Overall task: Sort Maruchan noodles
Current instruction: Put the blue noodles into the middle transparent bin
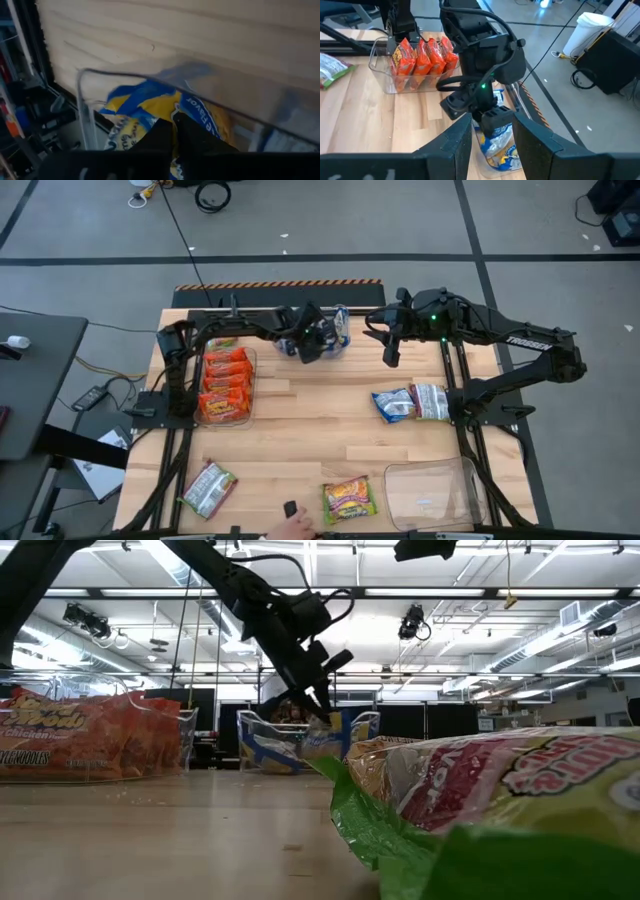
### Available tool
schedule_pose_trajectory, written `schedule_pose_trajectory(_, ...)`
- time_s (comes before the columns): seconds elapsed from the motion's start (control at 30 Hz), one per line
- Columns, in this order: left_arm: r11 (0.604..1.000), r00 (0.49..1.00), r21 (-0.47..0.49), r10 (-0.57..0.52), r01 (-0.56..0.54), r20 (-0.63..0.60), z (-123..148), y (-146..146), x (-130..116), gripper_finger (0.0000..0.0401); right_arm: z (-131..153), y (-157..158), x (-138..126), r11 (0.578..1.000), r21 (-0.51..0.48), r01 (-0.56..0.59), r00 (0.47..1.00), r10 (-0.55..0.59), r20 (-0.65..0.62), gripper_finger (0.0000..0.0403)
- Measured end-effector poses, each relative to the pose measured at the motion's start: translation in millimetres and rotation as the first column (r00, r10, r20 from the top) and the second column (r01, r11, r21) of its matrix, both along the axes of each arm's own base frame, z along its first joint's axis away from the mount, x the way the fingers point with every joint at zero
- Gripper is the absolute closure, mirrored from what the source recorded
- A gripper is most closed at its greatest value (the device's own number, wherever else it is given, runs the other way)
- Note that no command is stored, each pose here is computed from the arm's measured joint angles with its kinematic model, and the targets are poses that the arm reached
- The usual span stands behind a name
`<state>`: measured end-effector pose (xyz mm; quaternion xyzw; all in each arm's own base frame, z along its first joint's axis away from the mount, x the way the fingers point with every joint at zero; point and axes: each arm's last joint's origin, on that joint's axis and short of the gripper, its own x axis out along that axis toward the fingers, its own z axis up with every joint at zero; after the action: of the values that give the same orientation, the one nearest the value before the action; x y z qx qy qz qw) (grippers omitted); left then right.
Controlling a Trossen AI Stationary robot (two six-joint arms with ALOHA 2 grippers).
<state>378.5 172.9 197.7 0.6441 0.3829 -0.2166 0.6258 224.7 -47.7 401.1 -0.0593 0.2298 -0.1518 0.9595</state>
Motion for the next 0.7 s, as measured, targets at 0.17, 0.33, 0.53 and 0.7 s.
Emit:
schedule_pose_trajectory(0.17, 1.0, 1.0, -0.008, 0.009, -0.009, 0.0, -0.4, 13.0, -6.5, 0.0376, 0.0, 0.0, 0.0, 1.0, 0.021, 0.01, 1.0, -0.011, 0.008, 0.0256)
schedule_pose_trajectory(0.33, 0.98, 0.979, -0.09, 0.186, -0.179, 0.088, -1.5, 33.8, -9.5, 0.0371, 0.2, 0.0, 0.1, 0.999, 0.047, 0.023, 1.0, -0.024, 0.019, 0.0256)
schedule_pose_trajectory(0.53, 0.949, 0.949, -0.167, 0.289, -0.266, 0.129, -1.6, 35.6, -7.2, 0.0328, 0.4, 0.0, 0.2, 0.997, 0.065, 0.032, 0.999, -0.034, 0.027, 0.0256)
schedule_pose_trajectory(0.7, 0.822, 0.84, -0.388, 0.511, -0.417, 0.18, 3.7, 30.1, -1.1, 0.0269, 0.4, -0.2, 0.2, 0.997, 0.064, 0.033, 0.999, -0.035, 0.028, 0.0256)
